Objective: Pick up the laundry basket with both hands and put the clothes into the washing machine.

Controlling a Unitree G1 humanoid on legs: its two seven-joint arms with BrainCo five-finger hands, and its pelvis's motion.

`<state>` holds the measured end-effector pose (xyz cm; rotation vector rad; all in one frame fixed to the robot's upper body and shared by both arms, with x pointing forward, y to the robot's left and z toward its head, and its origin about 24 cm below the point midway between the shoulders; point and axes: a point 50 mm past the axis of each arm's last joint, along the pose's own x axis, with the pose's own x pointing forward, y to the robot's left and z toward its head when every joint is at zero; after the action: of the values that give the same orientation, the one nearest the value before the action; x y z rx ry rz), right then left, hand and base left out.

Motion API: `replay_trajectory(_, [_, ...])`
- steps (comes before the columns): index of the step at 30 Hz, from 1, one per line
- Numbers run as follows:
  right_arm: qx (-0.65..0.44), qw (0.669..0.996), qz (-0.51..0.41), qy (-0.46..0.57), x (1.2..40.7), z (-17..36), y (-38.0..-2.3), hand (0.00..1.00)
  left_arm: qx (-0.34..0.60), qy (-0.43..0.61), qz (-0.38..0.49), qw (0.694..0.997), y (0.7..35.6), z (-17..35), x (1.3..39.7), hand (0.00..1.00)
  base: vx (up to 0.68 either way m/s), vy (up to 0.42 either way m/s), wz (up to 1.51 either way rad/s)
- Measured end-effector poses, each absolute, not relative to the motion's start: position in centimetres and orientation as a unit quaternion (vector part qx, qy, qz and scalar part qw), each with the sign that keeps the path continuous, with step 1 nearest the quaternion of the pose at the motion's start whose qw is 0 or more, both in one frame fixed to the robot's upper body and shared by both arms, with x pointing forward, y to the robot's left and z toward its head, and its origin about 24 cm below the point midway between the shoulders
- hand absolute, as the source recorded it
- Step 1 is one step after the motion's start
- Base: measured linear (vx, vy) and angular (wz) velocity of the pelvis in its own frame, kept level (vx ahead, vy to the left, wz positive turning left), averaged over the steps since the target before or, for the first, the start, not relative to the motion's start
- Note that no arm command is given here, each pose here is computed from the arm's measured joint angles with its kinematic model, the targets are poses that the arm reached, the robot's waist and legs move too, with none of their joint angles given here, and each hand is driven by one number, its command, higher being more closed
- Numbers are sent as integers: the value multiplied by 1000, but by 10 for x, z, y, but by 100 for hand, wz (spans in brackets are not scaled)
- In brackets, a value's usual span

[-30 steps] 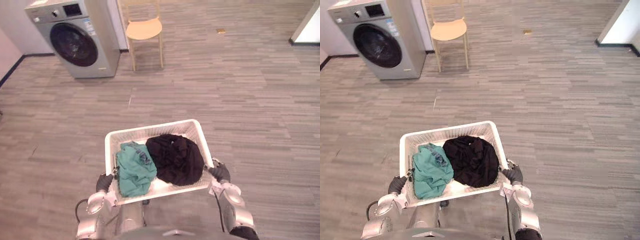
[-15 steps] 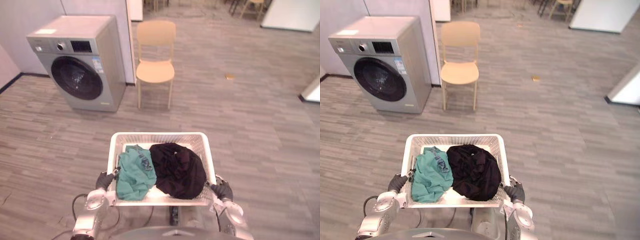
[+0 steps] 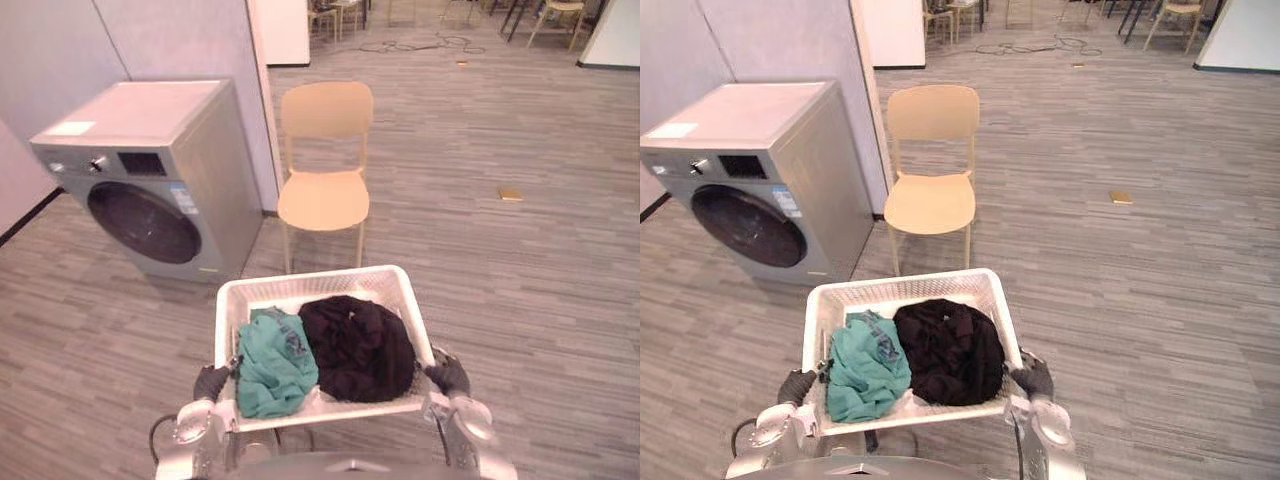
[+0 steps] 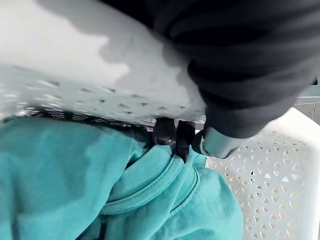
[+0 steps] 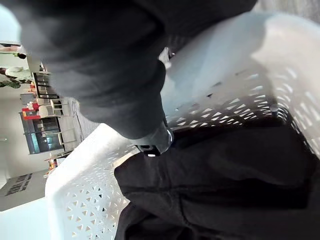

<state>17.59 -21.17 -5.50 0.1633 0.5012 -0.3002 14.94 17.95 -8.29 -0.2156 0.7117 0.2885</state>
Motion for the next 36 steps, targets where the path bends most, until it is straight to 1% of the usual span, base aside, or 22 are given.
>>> replay_trajectory(1, [80, 957, -142, 240, 182, -53, -210, 100, -108, 343, 143, 922, 181, -83, 150, 100, 596, 182, -61])
replay_trajectory(2, [80, 953, -142, 254, 181, -60, -209, 100, -105, 353, 147, 918, 182, -87, 147, 100, 616, 246, -64])
replay_trajectory(4, [90, 942, -146, 287, 172, -74, -205, 100, -93, 370, 146, 913, 187, -93, 141, 100, 832, 354, -29])
replay_trajectory(9, [103, 930, -155, 316, 158, -87, -202, 100, -66, 392, 134, 908, 191, -96, 141, 100, 617, 179, 13])
replay_trajectory(11, [102, 932, -152, 313, 156, -85, -202, 100, -65, 388, 136, 909, 191, -94, 142, 100, 445, 8, -27])
replay_trajectory(13, [110, 942, -143, 283, 163, -74, -198, 100, -59, 361, 134, 921, 195, -83, 150, 100, 353, -61, -19])
replay_trajectory(16, [108, 949, -133, 265, 167, -66, -193, 100, -59, 337, 141, 929, 202, -73, 155, 100, 432, -210, -7])
replay_trajectory(20, [55, 959, -131, 245, 176, -57, -209, 100, -104, 334, 137, 927, 180, -74, 157, 100, 453, -167, 4])
replay_trajectory(24, [44, 966, -126, 223, 178, -45, -209, 100, -125, 334, 143, 923, 178, -74, 154, 100, 369, -195, 16])
replay_trajectory(25, [41, 970, -123, 204, 179, -36, -208, 100, -150, 327, 146, 921, 179, -71, 151, 100, 264, -74, 3])
replay_trajectory(28, [37, 981, -102, 163, 191, -18, -202, 100, -170, 296, 150, 928, 184, -58, 155, 100, 284, 1, -7])
replay_trajectory(33, [19, 993, -34, 107, 236, 7, -180, 100, -194, 279, 185, 922, 200, -54, 155, 100, 234, 122, -41])
replay_trajectory(36, [-6, 994, -20, 108, 251, 9, -184, 100, -199, 271, 181, 924, 198, -52, 165, 100, 282, 334, -10])
